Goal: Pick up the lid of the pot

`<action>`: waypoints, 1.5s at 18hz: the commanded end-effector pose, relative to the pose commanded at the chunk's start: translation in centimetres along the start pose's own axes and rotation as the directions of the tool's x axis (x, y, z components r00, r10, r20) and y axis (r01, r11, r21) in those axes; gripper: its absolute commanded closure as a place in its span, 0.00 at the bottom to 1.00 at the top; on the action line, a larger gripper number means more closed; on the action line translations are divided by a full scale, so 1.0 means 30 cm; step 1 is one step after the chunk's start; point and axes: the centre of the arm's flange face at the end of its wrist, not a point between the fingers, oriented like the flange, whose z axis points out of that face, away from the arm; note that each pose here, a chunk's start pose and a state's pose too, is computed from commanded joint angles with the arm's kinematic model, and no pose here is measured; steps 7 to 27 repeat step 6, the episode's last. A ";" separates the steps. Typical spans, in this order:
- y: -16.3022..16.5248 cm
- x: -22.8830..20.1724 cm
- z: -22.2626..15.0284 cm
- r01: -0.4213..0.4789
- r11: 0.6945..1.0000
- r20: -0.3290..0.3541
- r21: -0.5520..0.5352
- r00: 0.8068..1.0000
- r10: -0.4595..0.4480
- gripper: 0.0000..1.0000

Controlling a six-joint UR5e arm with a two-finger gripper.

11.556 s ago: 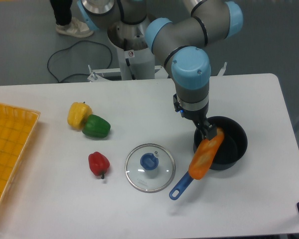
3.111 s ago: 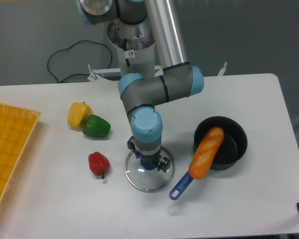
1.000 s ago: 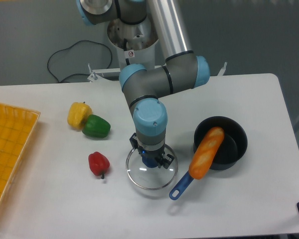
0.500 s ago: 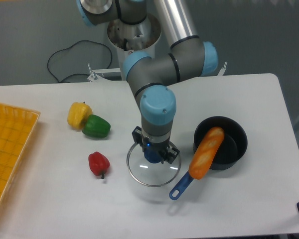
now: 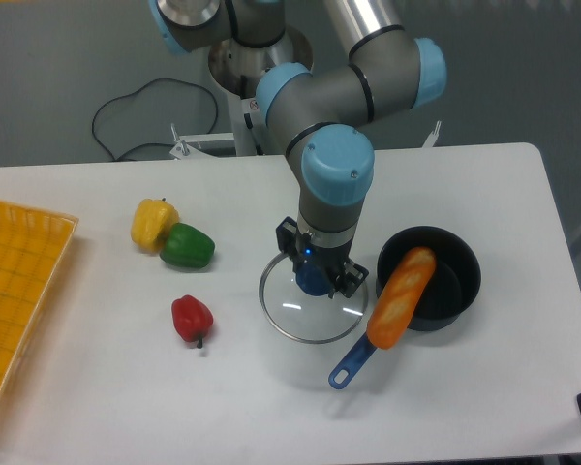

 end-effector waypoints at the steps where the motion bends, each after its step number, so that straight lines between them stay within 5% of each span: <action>1: 0.006 -0.003 0.002 -0.009 1.000 -0.001 -0.001 1.000 0.009 0.61; 27: 0.016 0.001 0.007 -0.029 1.000 -0.004 -0.004 1.000 0.029 0.61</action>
